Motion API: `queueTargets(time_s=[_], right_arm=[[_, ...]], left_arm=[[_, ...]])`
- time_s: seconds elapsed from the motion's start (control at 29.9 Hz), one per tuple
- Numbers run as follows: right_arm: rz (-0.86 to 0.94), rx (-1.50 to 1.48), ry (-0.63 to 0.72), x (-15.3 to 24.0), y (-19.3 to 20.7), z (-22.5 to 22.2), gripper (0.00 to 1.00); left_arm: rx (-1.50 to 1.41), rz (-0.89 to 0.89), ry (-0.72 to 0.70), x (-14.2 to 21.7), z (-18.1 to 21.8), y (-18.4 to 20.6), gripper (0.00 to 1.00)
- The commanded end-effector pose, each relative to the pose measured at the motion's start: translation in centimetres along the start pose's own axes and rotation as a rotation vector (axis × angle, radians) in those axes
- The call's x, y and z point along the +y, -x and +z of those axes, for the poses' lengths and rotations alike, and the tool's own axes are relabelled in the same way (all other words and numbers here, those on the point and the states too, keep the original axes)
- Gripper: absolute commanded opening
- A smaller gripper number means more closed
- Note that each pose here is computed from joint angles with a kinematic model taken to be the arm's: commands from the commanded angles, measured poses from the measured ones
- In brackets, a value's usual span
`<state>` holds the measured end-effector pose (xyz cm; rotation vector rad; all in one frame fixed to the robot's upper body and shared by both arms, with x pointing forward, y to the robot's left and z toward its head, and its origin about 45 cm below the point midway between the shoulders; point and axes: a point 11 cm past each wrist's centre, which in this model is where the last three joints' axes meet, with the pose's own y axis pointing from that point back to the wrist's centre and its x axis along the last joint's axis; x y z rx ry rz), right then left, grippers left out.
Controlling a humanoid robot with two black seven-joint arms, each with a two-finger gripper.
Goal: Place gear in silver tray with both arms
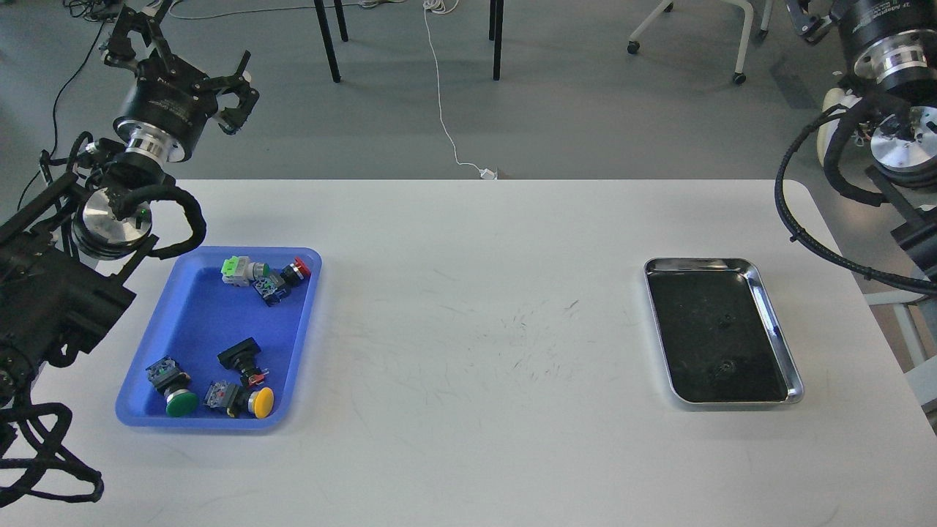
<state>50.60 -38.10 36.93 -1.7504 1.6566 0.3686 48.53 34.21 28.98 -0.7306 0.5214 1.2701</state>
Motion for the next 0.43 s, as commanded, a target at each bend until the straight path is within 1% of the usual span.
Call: queueTargets(time_s=[0.0, 0.07, 0.17, 0.4], right_arm=[[0.088, -0.194, -0.008, 1.0, -2.6, 1.5, 0.99], [0.139, -0.284, -0.018, 1.3, -3.7, 2.7, 0.99], [0.183, -0.340, -0.013, 1.6, -4.7, 4.1, 0.99], [0.154, -0.324, 0.020, 1.6, -3.8, 5.5, 0.99]], left_arm=[[0.027, 0.005, 0.007, -0.1, -0.4, 0.0, 0.98], [0.032, 0.004, 0.002, -0.1, -0.8, 0.1, 0.98], [0.043, 0.005, -0.006, -0.1, -1.5, 0.2, 0.98], [0.043, 0.045, -0.016, 1.2, -2.0, -1.4, 0.98]])
